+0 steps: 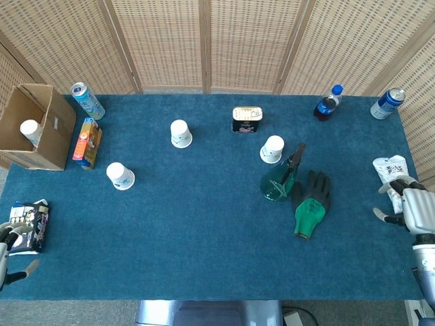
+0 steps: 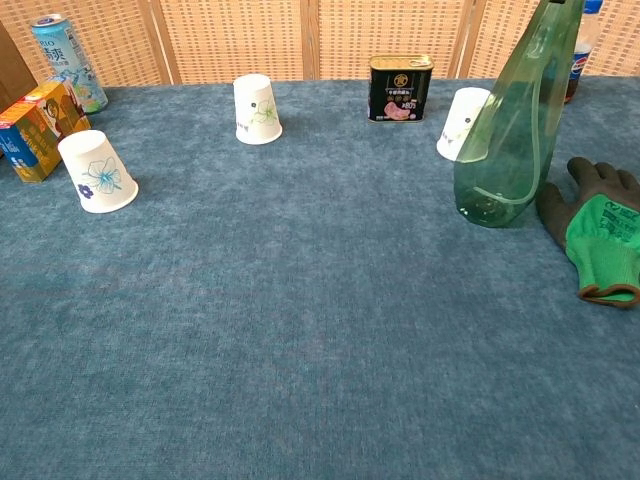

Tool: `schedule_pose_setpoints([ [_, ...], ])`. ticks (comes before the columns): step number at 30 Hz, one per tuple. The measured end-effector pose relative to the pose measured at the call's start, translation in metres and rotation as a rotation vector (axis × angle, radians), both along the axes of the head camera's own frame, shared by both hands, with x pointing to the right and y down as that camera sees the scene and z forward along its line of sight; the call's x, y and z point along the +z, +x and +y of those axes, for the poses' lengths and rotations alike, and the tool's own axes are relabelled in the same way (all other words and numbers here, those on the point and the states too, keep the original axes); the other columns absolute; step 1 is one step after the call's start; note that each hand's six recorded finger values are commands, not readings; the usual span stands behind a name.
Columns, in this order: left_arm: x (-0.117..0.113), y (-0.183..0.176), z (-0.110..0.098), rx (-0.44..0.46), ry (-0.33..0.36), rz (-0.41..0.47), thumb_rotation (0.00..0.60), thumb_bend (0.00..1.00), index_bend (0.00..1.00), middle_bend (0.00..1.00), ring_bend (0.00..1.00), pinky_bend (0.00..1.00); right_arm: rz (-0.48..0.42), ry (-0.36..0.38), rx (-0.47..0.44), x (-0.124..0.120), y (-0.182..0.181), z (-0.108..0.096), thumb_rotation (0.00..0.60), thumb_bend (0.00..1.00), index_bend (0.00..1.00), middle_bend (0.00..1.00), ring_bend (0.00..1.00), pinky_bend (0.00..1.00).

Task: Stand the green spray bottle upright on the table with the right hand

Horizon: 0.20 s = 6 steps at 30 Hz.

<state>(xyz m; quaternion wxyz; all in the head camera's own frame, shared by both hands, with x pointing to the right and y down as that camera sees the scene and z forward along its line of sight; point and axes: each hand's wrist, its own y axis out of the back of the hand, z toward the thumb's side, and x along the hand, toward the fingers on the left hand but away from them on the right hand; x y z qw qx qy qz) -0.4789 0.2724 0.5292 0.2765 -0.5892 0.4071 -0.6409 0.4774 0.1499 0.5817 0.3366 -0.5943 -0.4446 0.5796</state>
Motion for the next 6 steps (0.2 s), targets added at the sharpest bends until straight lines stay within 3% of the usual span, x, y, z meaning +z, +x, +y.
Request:
schedule_pose_setpoints([
  [6, -0.003, -0.0048, 0.0023, -0.01, -0.002, -0.011, 0.6, 0.26, 0.28, 0.26, 0.19, 0.19, 0.041, 0.01, 0.015, -0.0066, 0.0002, 0.006, 0.6, 0.22, 0.43, 0.41, 0.19, 0.3],
])
